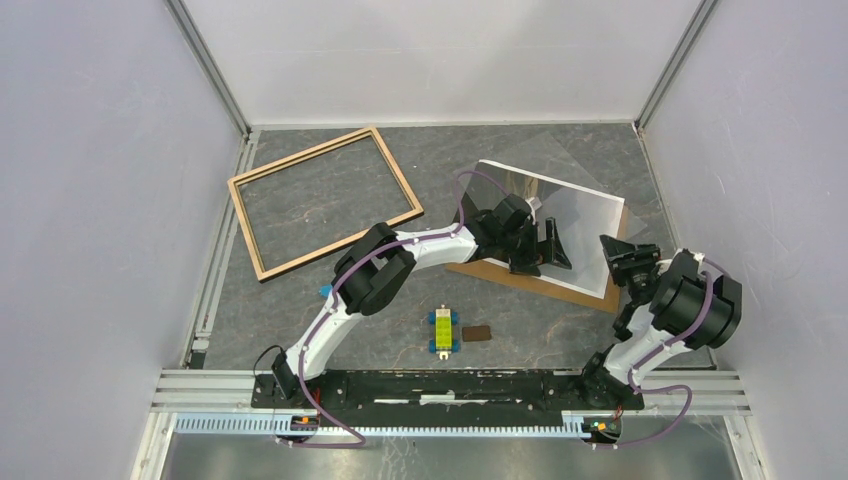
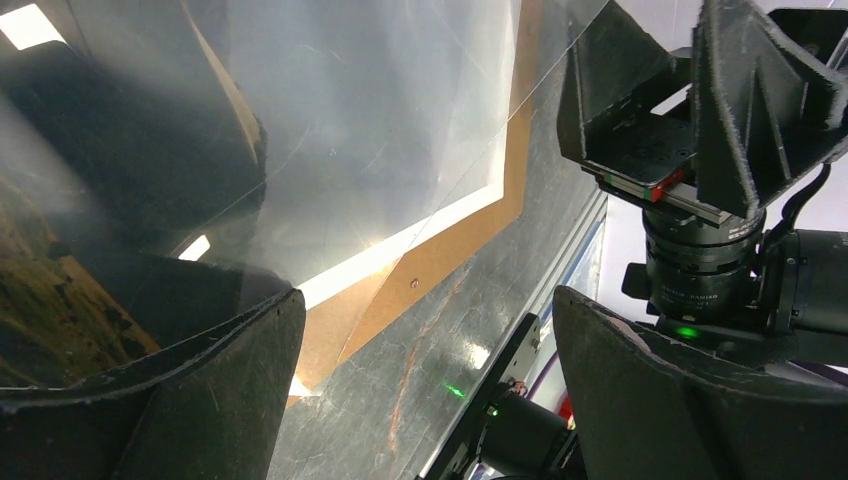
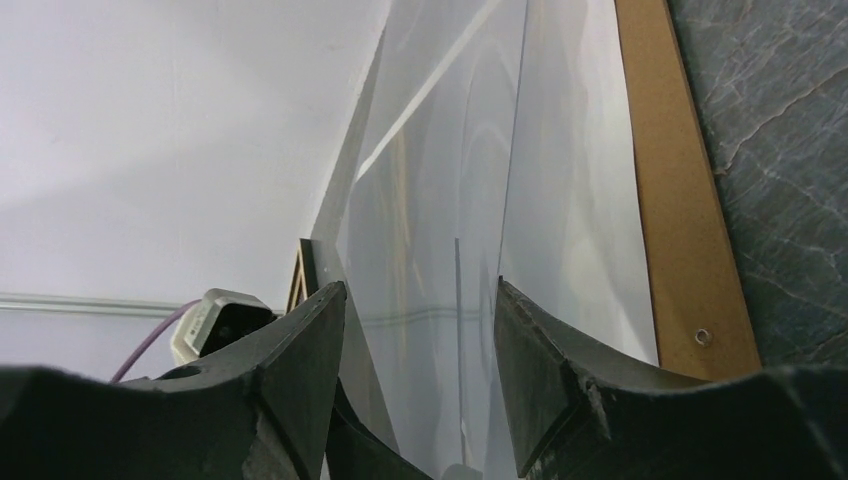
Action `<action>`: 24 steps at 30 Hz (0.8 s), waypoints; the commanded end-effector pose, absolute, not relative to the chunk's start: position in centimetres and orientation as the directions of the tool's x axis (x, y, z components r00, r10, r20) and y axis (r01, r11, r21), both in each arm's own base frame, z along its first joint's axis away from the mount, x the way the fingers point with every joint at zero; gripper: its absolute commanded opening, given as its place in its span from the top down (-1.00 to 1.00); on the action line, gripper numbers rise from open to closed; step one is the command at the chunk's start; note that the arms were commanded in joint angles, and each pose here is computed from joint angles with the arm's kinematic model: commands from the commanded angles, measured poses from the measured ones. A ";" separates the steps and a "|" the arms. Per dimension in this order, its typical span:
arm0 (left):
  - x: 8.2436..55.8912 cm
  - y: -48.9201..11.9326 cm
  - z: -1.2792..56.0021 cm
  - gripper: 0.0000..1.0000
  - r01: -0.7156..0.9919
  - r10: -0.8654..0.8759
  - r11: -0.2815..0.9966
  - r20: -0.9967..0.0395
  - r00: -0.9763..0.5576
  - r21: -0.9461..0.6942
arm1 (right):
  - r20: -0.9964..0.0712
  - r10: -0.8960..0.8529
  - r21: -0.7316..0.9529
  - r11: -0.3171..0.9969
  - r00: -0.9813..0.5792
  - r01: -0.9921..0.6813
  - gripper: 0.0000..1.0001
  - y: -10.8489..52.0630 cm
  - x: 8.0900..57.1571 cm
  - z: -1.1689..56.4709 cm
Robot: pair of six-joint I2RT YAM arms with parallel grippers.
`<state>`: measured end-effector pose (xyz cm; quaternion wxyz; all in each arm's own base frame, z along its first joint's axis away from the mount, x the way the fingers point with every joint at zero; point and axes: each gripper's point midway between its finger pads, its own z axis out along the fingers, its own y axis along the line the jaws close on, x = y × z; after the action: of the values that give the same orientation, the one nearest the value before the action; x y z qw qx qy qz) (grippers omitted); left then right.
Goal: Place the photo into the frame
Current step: Pick up the photo frame item at the center of the board.
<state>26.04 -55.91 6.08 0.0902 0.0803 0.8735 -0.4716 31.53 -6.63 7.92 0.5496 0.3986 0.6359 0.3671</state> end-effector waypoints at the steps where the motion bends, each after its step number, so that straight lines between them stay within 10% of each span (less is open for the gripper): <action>1: 26.6 -55.4 7.7 -1.00 0.285 0.070 0.524 -0.293 -0.953 -0.803 | -0.470 0.876 0.871 0.480 -0.109 0.104 -0.22 -6.1 32.0 7.4; 24: 26.7 -55.5 9.5 -1.00 0.286 0.051 0.473 -0.298 -0.953 -0.833 | -0.411 0.911 0.910 0.412 -0.036 0.053 0.21 -3.1 33.6 8.1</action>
<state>26.47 -55.47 6.35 0.0906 0.0814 0.8667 -0.4837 32.86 -2.84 4.85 0.5087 0.4160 0.6576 0.3684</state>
